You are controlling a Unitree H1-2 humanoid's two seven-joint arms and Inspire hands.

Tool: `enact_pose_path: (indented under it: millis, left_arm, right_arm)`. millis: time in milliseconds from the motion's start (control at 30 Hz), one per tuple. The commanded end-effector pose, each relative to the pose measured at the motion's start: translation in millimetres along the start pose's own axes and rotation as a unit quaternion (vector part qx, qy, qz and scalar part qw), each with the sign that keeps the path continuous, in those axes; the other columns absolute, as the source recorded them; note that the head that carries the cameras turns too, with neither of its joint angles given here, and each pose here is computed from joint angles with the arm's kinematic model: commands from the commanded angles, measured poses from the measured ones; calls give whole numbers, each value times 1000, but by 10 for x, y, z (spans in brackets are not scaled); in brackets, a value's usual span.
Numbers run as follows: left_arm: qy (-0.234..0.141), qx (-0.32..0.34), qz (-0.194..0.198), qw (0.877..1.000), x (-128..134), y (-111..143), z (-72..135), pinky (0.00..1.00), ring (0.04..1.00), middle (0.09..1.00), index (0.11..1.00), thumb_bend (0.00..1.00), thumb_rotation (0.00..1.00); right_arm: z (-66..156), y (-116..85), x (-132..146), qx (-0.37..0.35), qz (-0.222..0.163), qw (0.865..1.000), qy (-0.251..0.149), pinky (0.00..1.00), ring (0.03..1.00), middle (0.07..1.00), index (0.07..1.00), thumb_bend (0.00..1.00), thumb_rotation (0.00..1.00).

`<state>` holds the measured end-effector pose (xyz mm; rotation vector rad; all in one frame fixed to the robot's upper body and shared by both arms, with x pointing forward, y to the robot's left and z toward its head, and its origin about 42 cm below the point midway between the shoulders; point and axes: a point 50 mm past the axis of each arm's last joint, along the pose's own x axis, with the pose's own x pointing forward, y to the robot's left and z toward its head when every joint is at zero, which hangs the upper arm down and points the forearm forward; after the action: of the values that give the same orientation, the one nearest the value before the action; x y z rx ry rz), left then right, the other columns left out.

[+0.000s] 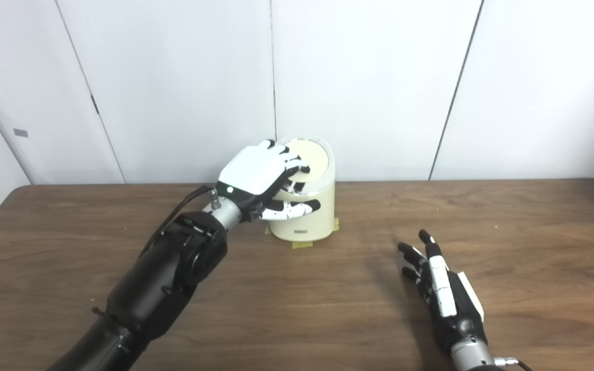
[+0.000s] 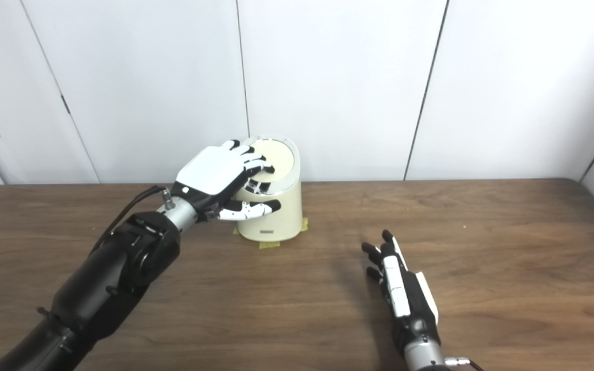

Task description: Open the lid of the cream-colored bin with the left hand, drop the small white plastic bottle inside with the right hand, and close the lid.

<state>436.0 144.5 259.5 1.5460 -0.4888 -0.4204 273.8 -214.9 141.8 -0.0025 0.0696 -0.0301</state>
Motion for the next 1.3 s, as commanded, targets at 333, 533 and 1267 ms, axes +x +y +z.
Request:
enact_pose_path:
  millis: [333,533,1267]
  left_arm:
    - [4,-38,-32,999,-23,-44,-87,967,918,886,838,522,835]
    - [-5,-88,35,995,-80,45,-120,905,880,860,842,505,709]
    - [77,-245,202,945,-999,158,-75,823,901,896,885,445,692]
  right_arm:
    - [221,66,89,13,11,999,-39,900,934,875,1000,559,1000]
    - [211,63,103,3,13,999,-41,884,930,876,1000,556,1000]
    - [247,85,143,7,19,999,-45,841,917,875,1000,557,1000]
